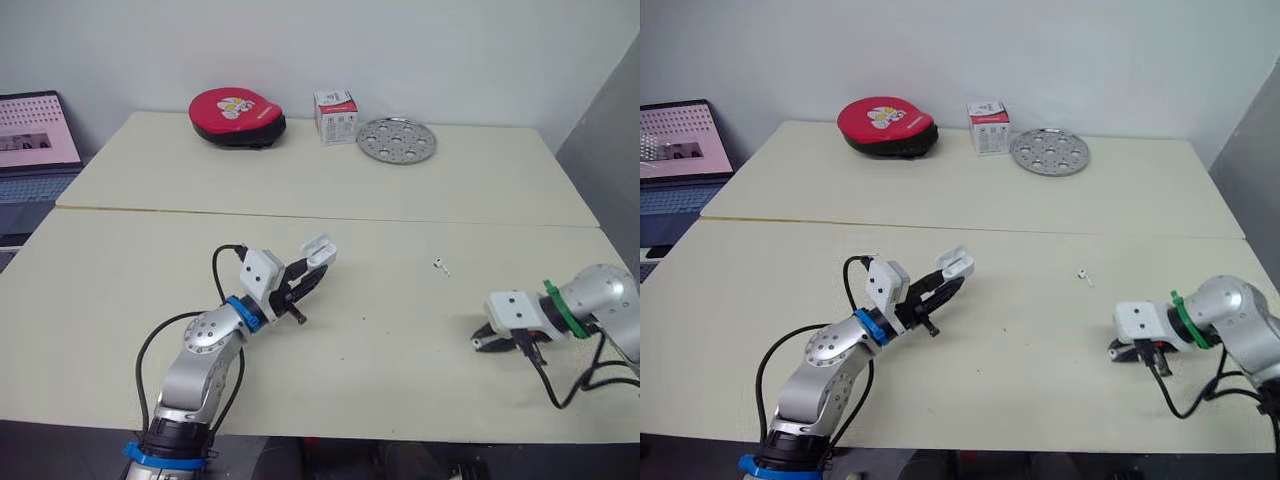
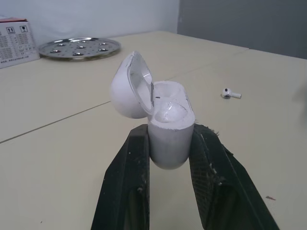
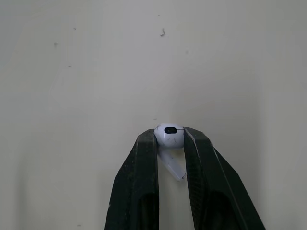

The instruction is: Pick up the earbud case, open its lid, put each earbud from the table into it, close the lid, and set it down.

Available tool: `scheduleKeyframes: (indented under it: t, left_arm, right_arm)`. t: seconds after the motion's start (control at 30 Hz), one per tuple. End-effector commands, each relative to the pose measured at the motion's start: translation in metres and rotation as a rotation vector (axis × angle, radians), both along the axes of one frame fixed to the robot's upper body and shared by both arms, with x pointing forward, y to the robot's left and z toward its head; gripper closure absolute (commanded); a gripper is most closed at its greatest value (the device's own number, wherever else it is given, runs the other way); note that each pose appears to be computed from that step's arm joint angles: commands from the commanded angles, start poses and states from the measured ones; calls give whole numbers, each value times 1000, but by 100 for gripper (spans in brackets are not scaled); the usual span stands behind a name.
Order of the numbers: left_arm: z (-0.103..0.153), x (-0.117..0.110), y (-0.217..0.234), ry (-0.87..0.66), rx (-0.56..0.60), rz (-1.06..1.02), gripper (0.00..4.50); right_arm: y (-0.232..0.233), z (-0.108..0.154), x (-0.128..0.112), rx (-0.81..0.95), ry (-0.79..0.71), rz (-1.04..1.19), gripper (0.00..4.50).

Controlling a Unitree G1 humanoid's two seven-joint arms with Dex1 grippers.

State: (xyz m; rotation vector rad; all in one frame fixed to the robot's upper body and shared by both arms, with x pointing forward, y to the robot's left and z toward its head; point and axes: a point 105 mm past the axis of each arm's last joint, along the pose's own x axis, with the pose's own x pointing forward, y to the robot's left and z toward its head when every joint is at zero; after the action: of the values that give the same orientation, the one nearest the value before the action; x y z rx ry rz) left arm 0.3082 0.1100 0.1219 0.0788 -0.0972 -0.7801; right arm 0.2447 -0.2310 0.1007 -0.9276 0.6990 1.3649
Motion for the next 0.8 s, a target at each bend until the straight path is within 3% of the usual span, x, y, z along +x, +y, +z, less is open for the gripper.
scheduleKeyframes:
  t: [0.03, 0.2, 0.5, 0.8]
  left_arm:
    - [14, -5, -3, -50, -13, -14, 372]
    - [12, -7, -5, -35, -14, -17, 372]
    - [11, -8, -4, -26, -10, -23, 372]
    - [9, -13, -6, -14, -14, -24, 372]
  right_arm:
    - [-3, 16, -13, 0, -49, -40, 412]
    - [-14, -1, -38, -34, -24, -84, 412]
    - [-11, -5, -25, 2, -112, -131, 412]
    - [-14, -12, -33, -50, -55, -86, 412]
